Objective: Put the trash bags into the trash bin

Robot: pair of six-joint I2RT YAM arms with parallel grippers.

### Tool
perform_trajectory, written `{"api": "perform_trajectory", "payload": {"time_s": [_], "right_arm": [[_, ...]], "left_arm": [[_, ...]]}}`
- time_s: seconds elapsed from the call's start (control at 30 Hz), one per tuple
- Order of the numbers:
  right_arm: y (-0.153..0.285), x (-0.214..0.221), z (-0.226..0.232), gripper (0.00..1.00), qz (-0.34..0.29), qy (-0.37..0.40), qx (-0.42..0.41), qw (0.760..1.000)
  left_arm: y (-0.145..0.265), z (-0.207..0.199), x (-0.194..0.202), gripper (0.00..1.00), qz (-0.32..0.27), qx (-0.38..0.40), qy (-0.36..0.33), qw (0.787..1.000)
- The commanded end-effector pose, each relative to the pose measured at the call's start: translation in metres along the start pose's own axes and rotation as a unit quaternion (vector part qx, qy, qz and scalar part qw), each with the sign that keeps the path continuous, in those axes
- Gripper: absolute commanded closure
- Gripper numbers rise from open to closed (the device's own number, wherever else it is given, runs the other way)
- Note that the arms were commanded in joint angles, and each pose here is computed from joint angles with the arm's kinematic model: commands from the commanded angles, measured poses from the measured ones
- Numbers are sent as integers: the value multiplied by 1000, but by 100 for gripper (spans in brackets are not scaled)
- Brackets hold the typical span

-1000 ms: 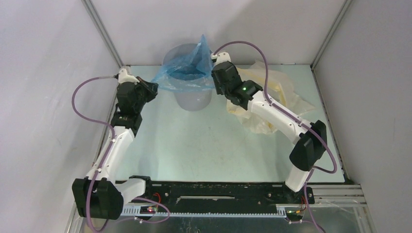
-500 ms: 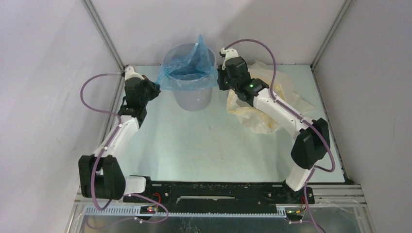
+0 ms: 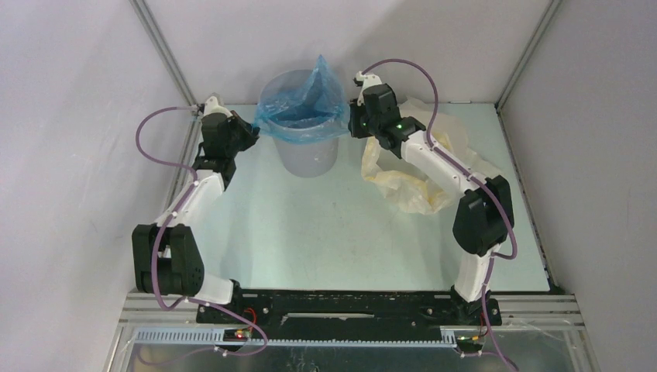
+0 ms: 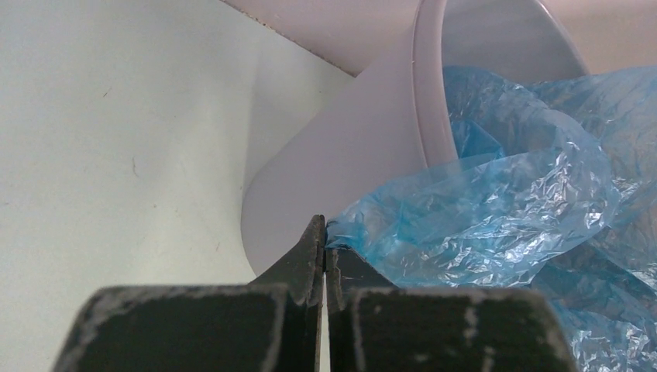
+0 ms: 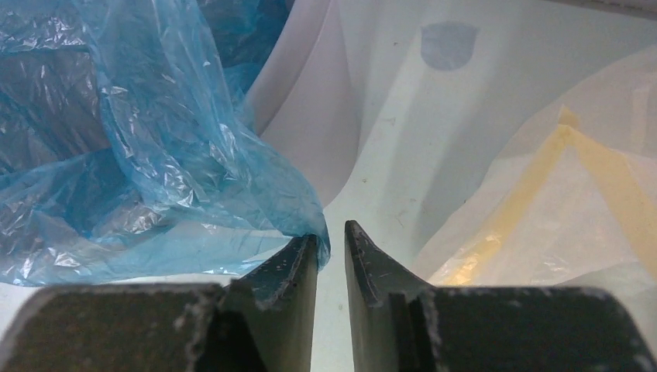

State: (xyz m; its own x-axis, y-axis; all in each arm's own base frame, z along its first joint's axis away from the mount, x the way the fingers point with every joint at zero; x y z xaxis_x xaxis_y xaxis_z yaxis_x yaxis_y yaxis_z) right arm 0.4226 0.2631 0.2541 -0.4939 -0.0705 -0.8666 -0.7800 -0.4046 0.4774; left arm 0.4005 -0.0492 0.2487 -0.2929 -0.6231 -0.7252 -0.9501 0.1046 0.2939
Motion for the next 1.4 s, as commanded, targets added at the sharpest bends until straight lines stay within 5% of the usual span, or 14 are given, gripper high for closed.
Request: {"api": "perform_trajectory", "payload": {"time_s": [0.0,0.33,0.97,1.37], "right_arm": [[4,-20,-2,76,-19,-3,-19,1000],[-19,-15,-17,73,21,-21,-32,999],[83,-61,-20,35,-56,-29,-70,996],[48,-77,26,36,-40,-90,-49,994]], "left_arm": [[-5,-8,-18,100,-24,19,-8,1000],[-15,-9,-16,100,-8,25,-11,1000],[-3,-21,-14,100,-4,75,1,997],[-2,-21,-14,100,-5,76,14,997]]}}
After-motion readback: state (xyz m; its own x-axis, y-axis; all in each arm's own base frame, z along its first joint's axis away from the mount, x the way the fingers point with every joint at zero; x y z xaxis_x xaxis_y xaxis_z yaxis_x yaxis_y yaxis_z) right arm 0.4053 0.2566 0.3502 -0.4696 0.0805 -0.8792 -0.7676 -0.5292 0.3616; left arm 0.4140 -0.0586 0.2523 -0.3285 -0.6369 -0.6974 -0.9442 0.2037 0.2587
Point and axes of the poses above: each gripper's point midway between its finger pads, its own y axis back along the fingers, its own z axis along the line the jaws close on, x = y × z, the point moved 6 cm from there along y, back along the fingers, and after that the axes turned 4 degrees about y, right-handed, at the moved point
